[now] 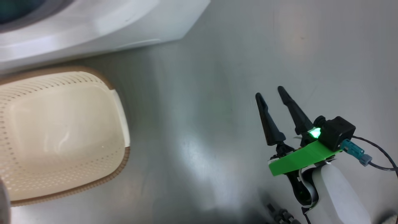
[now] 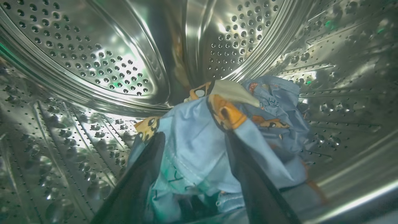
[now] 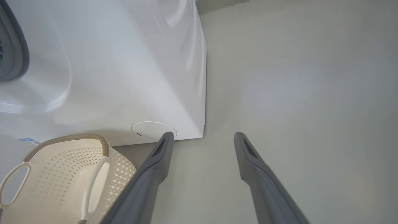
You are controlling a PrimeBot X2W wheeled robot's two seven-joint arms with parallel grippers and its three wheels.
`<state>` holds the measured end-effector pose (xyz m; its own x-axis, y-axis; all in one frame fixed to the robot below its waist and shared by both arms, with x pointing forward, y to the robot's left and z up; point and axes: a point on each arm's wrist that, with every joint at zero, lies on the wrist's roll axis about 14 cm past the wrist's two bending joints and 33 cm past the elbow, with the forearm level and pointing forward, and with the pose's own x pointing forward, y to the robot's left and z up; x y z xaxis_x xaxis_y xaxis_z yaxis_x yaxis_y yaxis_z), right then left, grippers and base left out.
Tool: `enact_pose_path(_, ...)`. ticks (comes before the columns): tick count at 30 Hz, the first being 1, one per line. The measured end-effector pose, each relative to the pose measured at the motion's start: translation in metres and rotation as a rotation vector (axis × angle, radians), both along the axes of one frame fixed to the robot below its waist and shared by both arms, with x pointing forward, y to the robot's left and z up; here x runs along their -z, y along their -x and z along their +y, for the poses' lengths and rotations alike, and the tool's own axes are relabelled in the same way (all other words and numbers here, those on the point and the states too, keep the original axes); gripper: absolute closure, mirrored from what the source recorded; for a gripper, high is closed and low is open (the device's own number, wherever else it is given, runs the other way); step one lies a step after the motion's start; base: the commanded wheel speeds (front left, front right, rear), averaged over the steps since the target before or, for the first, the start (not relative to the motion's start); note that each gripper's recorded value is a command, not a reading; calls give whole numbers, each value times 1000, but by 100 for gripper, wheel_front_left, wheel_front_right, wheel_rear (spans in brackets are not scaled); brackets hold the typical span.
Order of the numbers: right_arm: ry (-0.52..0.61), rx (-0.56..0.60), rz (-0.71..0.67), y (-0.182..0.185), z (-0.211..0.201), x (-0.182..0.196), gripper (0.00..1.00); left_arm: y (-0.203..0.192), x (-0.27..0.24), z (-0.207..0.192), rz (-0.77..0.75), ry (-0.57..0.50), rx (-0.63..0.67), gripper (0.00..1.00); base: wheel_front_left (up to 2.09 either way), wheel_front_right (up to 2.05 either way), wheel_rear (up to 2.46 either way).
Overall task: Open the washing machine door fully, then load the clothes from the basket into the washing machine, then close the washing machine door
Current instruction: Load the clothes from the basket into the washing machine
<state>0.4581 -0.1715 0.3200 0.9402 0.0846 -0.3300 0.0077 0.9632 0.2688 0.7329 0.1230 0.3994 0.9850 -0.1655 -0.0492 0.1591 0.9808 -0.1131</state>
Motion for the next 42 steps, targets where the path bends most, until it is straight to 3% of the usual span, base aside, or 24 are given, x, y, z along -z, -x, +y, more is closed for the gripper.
enact_pose_path(11, 18, -28, -97, -9, 8, -38, 0, 54, -30, 13, -41, 40, -25, 0, 0, 0, 0)
enact_pose_path(19, 18, -42, -152, 1, 14, -69, 0, 120, -55, 24, -81, 83, -66, 0, 0, 0, 0)
enact_pose_path(30, 53, -72, -234, 17, 21, -108, 0, 201, -104, 46, -193, 50, -137, 0, 0, 0, 0)
enact_pose_path(42, 51, -46, -291, 42, 16, -136, 0, 280, -115, 73, -197, -3, -203, 0, 0, 0, 0)
